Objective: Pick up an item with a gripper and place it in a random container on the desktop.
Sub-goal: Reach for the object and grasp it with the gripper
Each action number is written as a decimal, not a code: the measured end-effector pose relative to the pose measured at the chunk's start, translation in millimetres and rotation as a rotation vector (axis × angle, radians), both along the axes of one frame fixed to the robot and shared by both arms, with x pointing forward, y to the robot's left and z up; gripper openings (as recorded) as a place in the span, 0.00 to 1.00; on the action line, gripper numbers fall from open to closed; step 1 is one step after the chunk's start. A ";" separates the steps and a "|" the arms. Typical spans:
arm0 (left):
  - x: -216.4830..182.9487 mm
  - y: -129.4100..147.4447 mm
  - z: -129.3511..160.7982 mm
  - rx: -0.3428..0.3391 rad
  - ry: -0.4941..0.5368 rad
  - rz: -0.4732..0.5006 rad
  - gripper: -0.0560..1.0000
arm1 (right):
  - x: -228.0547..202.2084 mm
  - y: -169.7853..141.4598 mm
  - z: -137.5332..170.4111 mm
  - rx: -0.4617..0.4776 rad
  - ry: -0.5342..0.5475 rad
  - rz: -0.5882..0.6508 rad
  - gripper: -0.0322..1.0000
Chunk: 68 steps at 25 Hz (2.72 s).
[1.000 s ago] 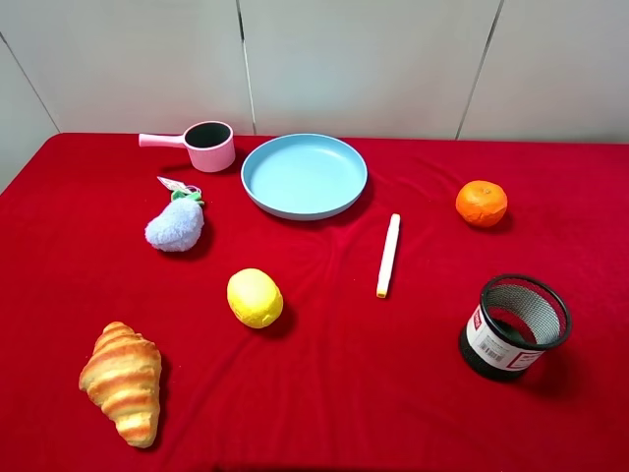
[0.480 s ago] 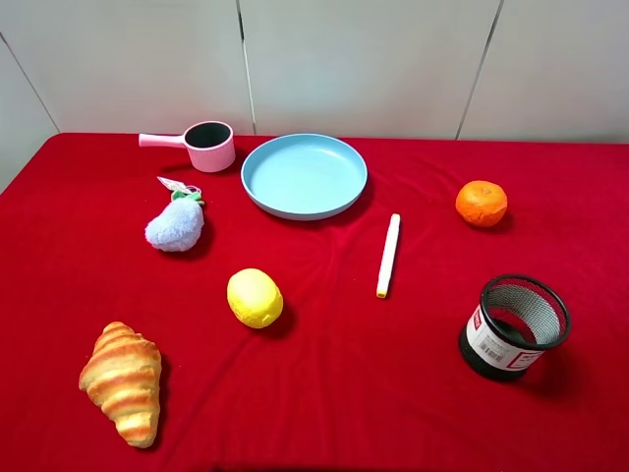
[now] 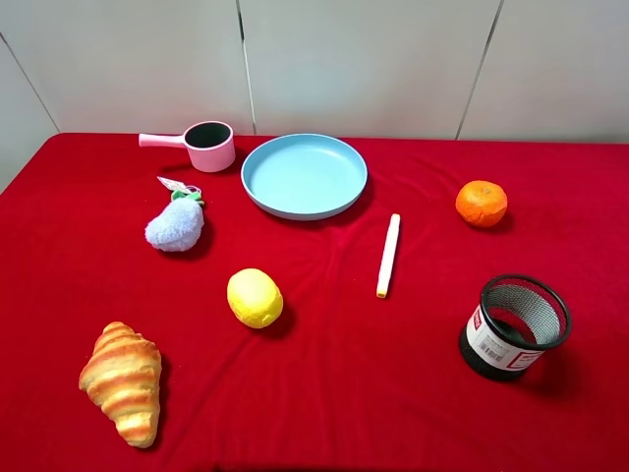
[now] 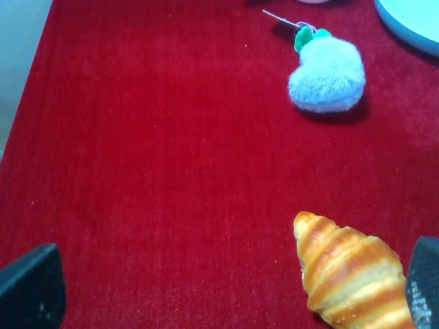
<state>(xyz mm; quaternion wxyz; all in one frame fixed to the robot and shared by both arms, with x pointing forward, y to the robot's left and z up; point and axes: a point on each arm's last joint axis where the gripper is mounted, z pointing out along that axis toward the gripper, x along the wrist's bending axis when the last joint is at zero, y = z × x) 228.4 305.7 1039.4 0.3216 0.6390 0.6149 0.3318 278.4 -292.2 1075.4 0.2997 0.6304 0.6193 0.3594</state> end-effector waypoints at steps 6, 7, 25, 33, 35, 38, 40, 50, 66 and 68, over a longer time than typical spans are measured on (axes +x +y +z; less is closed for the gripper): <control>0.0 0.0 0.0 0.000 0.000 0.000 0.99 | 37.0 -0.5 16.7 0.002 0.072 -0.004 0.70; 0.0 0.0 0.0 0.000 0.000 0.000 0.99 | 43.5 -0.6 19.6 0.002 0.085 -0.005 0.70; 0.0 0.0 0.0 0.000 0.000 0.000 0.99 | 171.4 -1.5 48.2 0.003 0.285 -0.006 0.70; 0.0 0.0 0.0 0.000 0.000 0.000 0.99 | 222.6 -1.8 46.6 -0.009 0.339 0.007 0.70; 0.0 0.0 0.0 0.000 0.000 0.000 0.99 | 232.9 -1.9 44.7 -0.009 0.356 0.007 0.70; 0.0 0.0 0.0 0.000 0.000 0.000 0.99 | 247.2 -1.9 39.9 -0.009 0.390 0.009 0.70; 0.0 0.0 0.0 0.000 0.000 0.000 0.99 | 257.7 -1.9 35.3 -0.009 0.412 0.010 0.70; 0.0 0.0 0.0 0.000 0.000 0.000 0.99 | 295.0 -1.8 -8.8 -0.003 0.555 0.012 0.70; 0.0 0.0 0.0 0.000 0.000 0.000 0.99 | 347.9 15.8 -81.5 -0.030 0.722 0.073 0.70; 0.0 0.0 0.0 0.000 0.000 0.000 0.99 | 355.3 15.8 -88.7 -0.037 0.733 0.079 0.70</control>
